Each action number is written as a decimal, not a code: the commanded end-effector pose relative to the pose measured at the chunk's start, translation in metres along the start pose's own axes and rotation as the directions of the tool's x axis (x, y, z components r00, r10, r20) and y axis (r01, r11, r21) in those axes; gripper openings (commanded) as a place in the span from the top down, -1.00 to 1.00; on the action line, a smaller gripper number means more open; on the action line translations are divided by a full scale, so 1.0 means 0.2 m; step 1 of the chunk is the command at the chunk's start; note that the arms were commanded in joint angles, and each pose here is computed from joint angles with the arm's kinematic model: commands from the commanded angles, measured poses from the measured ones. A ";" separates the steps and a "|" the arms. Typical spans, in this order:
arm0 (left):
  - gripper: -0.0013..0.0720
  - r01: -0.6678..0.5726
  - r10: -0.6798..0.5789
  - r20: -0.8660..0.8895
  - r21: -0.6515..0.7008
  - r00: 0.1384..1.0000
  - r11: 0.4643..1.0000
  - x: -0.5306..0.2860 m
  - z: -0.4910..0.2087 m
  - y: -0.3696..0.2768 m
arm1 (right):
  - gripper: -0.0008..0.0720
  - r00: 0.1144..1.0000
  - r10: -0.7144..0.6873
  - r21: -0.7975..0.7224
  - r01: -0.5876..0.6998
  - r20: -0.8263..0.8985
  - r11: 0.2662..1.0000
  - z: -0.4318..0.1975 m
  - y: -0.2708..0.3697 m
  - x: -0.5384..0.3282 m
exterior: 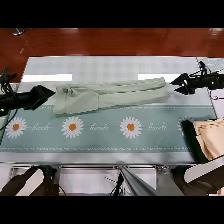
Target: Fold the shirts.
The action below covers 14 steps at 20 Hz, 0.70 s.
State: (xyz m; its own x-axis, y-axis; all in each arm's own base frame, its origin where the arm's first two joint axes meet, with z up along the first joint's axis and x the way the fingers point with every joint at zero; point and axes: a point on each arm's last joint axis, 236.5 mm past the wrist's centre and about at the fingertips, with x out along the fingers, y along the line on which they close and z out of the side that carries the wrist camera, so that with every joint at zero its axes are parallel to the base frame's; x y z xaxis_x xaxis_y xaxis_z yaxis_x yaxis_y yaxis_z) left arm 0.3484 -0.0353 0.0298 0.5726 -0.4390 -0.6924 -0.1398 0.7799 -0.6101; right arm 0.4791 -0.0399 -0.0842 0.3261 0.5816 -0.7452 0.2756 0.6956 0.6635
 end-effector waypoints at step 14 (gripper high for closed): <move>0.91 0.237 -0.212 -0.178 0.133 0.961 0.962 0.23 -0.32 -0.48 | 0.88 0.990 -0.062 -0.215 0.034 -0.128 0.976 -0.29 0.37 -0.19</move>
State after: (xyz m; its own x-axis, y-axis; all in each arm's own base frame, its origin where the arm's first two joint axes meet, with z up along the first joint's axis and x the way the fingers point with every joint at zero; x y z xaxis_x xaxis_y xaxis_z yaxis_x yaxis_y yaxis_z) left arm 0.3349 -0.1381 0.0217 0.4456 -0.6317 -0.6343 0.0360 0.7206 -0.6924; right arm 0.4595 0.0322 -0.0421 0.2066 0.6386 -0.7412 0.1071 0.7383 0.6659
